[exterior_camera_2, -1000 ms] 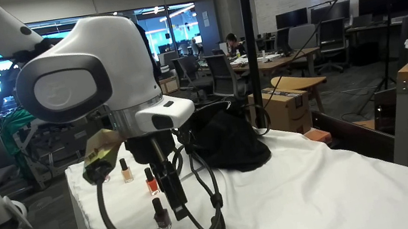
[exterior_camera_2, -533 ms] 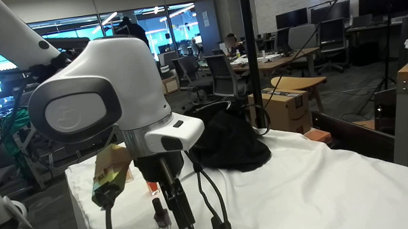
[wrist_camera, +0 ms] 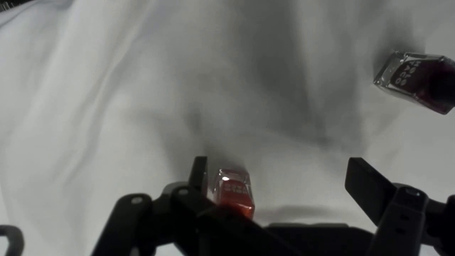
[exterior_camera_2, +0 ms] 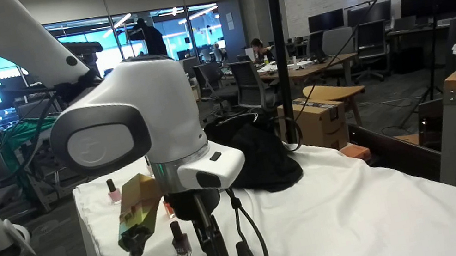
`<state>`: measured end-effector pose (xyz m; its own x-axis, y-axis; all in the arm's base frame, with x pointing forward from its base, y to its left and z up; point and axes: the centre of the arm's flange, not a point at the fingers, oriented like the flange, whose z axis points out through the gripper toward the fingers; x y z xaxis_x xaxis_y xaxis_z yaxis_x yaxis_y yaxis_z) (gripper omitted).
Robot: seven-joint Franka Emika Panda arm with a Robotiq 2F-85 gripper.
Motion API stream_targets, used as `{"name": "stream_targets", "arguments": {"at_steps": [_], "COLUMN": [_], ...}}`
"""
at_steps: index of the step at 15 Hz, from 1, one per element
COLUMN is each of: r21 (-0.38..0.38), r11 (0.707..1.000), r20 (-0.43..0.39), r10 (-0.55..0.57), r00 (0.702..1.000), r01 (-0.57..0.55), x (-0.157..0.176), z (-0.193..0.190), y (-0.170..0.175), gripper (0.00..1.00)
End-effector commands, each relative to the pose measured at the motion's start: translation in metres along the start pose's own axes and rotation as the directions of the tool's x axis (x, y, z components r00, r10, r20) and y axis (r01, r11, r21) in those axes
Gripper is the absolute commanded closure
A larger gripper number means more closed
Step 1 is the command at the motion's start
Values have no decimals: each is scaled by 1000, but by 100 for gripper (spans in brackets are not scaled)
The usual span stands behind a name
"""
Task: Place the nail polish bottles inside the black bag from right to left
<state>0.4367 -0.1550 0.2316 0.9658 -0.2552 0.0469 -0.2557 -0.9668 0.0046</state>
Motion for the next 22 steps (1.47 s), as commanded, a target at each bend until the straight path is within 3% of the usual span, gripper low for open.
{"name": "stream_targets", "arguments": {"at_steps": [1,11,22], "r21": [22,25,12], "r11": [1000,1000,1000], "r20": [-12,40,-37], "r10": [17,17,12], "r00": [1000,999,999], "r01": [-17,-18,-12], "x": [22,38,36], "z": [15,48,0], "y": [18,24,31], "gripper": [0,0,0]}}
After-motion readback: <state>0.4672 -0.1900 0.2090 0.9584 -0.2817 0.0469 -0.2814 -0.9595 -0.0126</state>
